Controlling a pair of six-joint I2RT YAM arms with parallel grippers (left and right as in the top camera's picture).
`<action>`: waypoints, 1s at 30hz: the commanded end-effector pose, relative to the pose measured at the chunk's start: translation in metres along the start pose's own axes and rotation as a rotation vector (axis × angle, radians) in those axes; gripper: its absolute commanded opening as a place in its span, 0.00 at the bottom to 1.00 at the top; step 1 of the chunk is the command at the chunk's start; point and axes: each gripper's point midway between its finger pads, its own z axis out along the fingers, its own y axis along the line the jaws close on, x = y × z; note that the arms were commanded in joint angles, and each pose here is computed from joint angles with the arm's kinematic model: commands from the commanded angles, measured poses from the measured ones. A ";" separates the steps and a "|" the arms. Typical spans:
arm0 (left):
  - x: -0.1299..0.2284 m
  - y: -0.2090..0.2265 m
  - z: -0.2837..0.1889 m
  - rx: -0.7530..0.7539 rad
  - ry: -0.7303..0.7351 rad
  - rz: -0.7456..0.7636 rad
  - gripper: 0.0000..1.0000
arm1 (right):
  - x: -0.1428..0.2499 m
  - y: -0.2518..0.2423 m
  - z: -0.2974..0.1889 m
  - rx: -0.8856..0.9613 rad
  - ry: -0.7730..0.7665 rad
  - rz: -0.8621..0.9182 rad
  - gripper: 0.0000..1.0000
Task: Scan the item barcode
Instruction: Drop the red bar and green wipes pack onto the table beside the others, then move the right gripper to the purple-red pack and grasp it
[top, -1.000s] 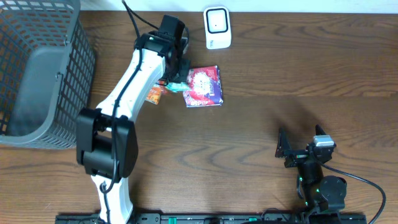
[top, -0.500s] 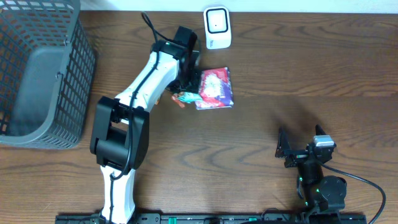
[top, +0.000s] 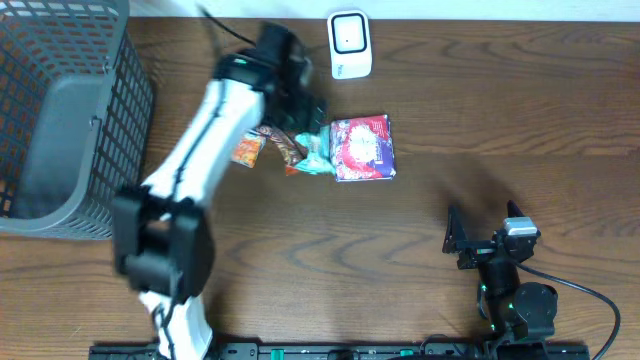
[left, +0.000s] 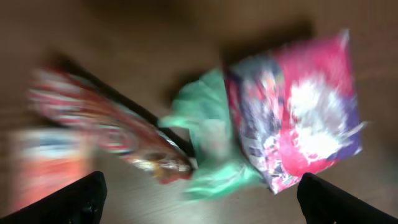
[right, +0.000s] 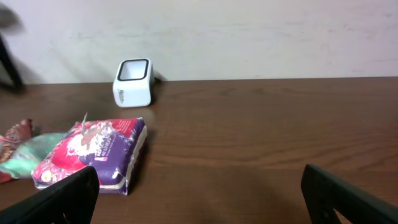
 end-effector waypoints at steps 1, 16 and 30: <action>-0.038 0.034 -0.090 -0.069 -0.241 -0.062 0.98 | 0.001 0.002 0.000 -0.007 0.002 -0.006 0.99; -0.050 0.158 -0.238 -0.168 -0.646 -0.456 0.98 | 0.001 0.002 0.000 -0.007 0.002 -0.006 0.99; -0.034 0.210 -0.260 -0.254 -0.689 -0.560 0.98 | -0.091 0.022 -0.019 -0.121 -0.376 0.034 0.99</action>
